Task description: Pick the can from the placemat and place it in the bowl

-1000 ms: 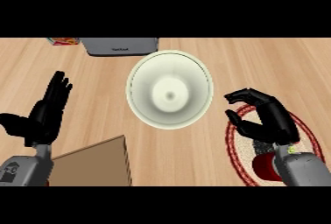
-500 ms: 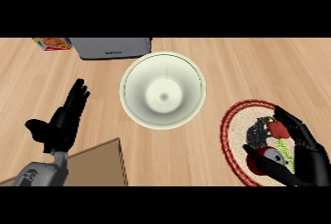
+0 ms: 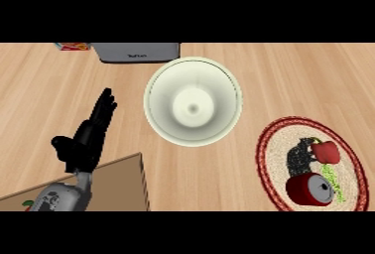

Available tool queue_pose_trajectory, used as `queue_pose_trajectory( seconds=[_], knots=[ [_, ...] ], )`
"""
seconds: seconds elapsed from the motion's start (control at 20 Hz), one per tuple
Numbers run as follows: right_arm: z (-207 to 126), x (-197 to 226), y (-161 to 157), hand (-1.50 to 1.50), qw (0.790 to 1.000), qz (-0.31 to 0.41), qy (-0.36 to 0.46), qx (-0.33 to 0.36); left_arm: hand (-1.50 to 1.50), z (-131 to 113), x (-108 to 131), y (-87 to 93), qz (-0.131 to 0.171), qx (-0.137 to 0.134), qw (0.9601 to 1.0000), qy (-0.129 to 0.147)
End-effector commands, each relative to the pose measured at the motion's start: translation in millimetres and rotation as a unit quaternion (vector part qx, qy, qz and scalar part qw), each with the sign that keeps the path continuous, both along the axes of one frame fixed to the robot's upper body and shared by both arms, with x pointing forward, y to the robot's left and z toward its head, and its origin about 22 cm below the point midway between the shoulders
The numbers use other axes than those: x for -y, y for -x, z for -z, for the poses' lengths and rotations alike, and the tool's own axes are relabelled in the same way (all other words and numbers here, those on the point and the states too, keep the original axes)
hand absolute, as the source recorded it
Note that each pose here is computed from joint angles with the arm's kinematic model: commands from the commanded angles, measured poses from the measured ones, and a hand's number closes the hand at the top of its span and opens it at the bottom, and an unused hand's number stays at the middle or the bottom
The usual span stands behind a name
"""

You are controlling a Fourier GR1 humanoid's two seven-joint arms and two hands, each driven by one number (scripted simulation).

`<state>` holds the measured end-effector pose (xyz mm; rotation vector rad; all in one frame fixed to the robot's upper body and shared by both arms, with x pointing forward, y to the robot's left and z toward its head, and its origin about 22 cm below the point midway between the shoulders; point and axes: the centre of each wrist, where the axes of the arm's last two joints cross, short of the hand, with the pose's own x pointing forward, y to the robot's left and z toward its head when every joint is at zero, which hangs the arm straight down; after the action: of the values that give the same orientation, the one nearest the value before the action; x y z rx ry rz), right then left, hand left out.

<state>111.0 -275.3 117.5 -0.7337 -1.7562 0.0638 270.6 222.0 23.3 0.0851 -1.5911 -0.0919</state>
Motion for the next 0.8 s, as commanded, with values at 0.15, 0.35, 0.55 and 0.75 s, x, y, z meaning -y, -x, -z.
queue_pose_trajectory(
  seconds=[0.15, 0.35, 0.55, 0.75],
  knots=[
    [-32.9, 1.2, 10.0, -1.50, 0.992, 0.013, 0.002, -0.126, 0.00, -10.0, -2.4, -8.2, 0.014, 0.000, 0.9999, -0.006],
    [-36.4, 3.7, -4.6, -1.50, 0.977, 0.018, 0.004, -0.211, 0.00, -13.6, -7.0, -4.9, 0.019, 0.004, 0.9998, -0.002],
    [-53.5, 2.0, -13.3, -1.50, 0.965, 0.006, 0.006, -0.263, 0.00, -11.4, 14.3, -1.8, 0.023, -0.004, 0.9997, 0.011],
    [-36.3, 1.5, -22.4, -1.50, 0.953, -0.001, 0.009, -0.303, 0.00, -14.0, -0.8, -15.7, 0.012, -0.002, 0.9999, -0.003]
  ],
)
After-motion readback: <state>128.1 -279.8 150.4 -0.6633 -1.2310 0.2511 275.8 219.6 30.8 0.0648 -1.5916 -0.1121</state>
